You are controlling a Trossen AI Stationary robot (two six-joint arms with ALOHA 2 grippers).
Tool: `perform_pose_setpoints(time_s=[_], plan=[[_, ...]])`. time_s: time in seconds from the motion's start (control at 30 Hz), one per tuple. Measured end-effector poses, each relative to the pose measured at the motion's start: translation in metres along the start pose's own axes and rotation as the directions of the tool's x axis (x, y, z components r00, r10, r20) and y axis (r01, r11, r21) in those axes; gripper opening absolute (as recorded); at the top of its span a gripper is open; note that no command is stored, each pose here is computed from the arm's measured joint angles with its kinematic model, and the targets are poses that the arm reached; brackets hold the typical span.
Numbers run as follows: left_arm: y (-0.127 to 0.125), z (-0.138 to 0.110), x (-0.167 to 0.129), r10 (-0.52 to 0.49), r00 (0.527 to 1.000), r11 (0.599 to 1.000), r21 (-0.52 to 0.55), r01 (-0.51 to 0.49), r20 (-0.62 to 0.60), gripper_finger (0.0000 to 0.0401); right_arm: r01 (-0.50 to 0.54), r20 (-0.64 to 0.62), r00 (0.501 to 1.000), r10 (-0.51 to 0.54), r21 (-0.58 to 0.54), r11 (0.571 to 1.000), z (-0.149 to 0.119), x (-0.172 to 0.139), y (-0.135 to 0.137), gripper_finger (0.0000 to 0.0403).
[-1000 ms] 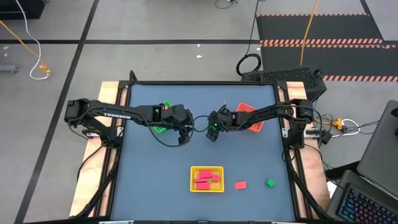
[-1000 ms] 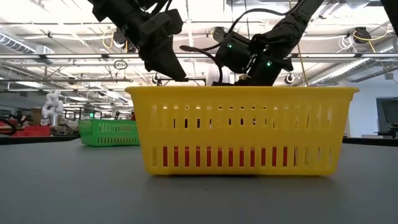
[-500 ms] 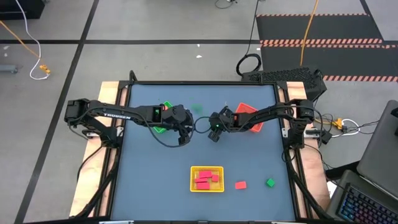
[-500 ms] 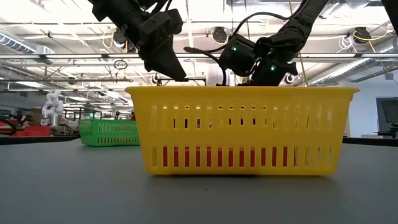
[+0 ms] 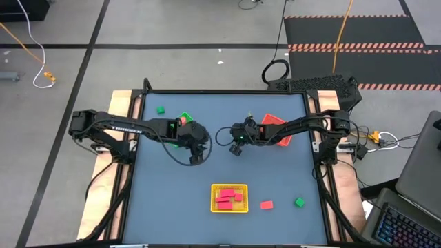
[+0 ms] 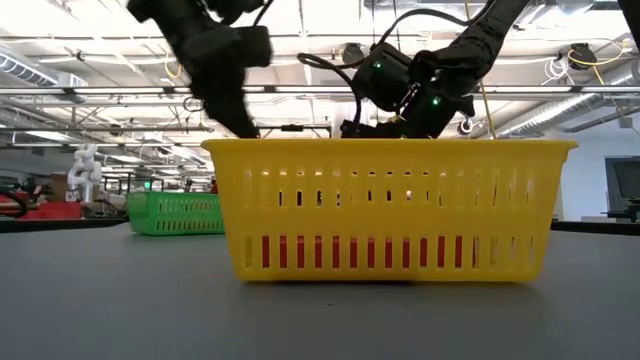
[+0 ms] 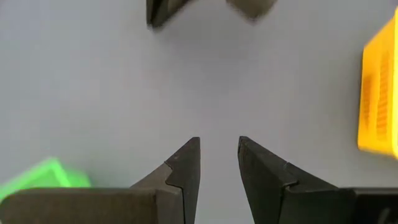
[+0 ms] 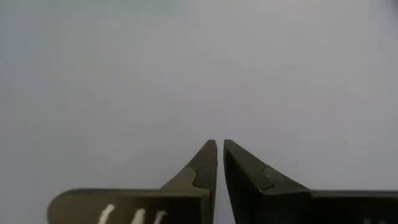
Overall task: Sort & place blocks by color
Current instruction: Put the green block into the orange bin
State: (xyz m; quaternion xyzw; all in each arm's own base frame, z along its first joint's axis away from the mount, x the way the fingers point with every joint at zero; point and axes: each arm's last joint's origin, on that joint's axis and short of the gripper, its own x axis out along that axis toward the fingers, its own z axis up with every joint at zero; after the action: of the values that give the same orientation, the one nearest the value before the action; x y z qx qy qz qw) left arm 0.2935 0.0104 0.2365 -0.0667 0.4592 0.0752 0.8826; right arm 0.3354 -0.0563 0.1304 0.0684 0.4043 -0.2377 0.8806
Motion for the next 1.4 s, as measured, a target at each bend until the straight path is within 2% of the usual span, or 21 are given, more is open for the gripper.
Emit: perform_pose_setpoints(time_s=[0.1,0.23,0.33,0.47,0.57,0.67,0.77,0.83,0.9,1.0,1.1,1.2,1.33,1.4], plan=[[-0.004,-0.012,-0.014,0.02,0.996,0.998,-0.054,-0.025,-0.082,0.0108,0.0,-0.002,1.0,0.0,0.009,1.0,0.001,-0.003,-0.001,0.004],[-0.013,-0.03,-0.037,0.187,0.971,0.971,-0.124,-0.206,-0.149,0.0108,-0.002,0.01,1.0,0.002,0.029,1.0,0.003,-0.004,-0.001,0.006],[-0.015,-0.039,-0.051,0.325,0.935,0.925,-0.158,-0.346,-0.144,0.0108,-0.006,0.041,0.999,0.006,0.008,1.0,0.006,-0.004,0.0,0.007],[-0.008,-0.045,-0.064,0.496,0.86,0.841,-0.184,-0.51,-0.116,0.0108,-0.018,0.17,0.985,0.022,-0.023,1.0,0.02,-0.004,-0.002,0.0078],[0.011,-0.047,-0.067,0.546,0.817,0.794,-0.197,-0.575,-0.185,0.0108,-0.033,0.289,0.956,0.041,-0.033,0.999,0.032,-0.007,-0.001,0.008],[0.039,-0.053,-0.069,0.52,0.782,0.769,-0.211,-0.603,-0.342,0.0108,-0.115,0.367,0.921,0.127,-0.054,0.992,0.04,-0.01,0.002,0.008],[0.066,-0.055,-0.069,0.423,0.788,0.794,-0.237,-0.56,-0.448,0.0108,-0.215,0.429,0.875,0.225,-0.074,0.974,0.047,-0.014,0.006,0.008],[0.083,-0.057,-0.07,0.345,0.809,0.822,-0.261,-0.505,-0.476,0.0105,-0.255,0.457,0.848,0.267,-0.09,0.963,0.05,-0.016,0.007,0.0082],[0.099,-0.059,-0.073,0.318,0.81,0.839,-0.251,-0.483,-0.493,0.0095,-0.298,0.482,0.818,0.314,-0.112,0.948,0.053,-0.019,0.009,0.0085],[0.122,-0.062,-0.077,0.335,0.798,0.839,-0.226,-0.495,-0.501,0.0081,-0.348,0.516,0.772,0.37,-0.144,0.926,0.059,-0.029,0.01,0.0093],[0.144,-0.068,-0.082,0.344,0.787,0.816,-0.252,-0.521,-0.511,0.008,-0.351,0.537,0.753,0.38,-0.16,0.922,0.065,-0.042,0.011,0.0103],[0.164,-0.076,-0.082,0.318,0.771,0.803,-0.275,-0.528,-0.552,0.0102,-0.343,0.553,0.738,0.387,-0.187,0.921,0.069,-0.056,0.011,0.0113],[0.187,-0.086,-0.071,0.255,0.745,0.802,-0.295,-0.519,-0.617,0.0165,-0.337,0.566,0.722,0.398,-0.215,0.917,0.072,-0.071,0.012,0.0122],[0.197,-0.09,-0.061,0.227,0.725,0.819,-0.274,-0.503,-0.65,0.0201,-0.333,0.559,0.725,0.403,-0.228,0.915,0.072,-0.075,0.012,0.0125]])
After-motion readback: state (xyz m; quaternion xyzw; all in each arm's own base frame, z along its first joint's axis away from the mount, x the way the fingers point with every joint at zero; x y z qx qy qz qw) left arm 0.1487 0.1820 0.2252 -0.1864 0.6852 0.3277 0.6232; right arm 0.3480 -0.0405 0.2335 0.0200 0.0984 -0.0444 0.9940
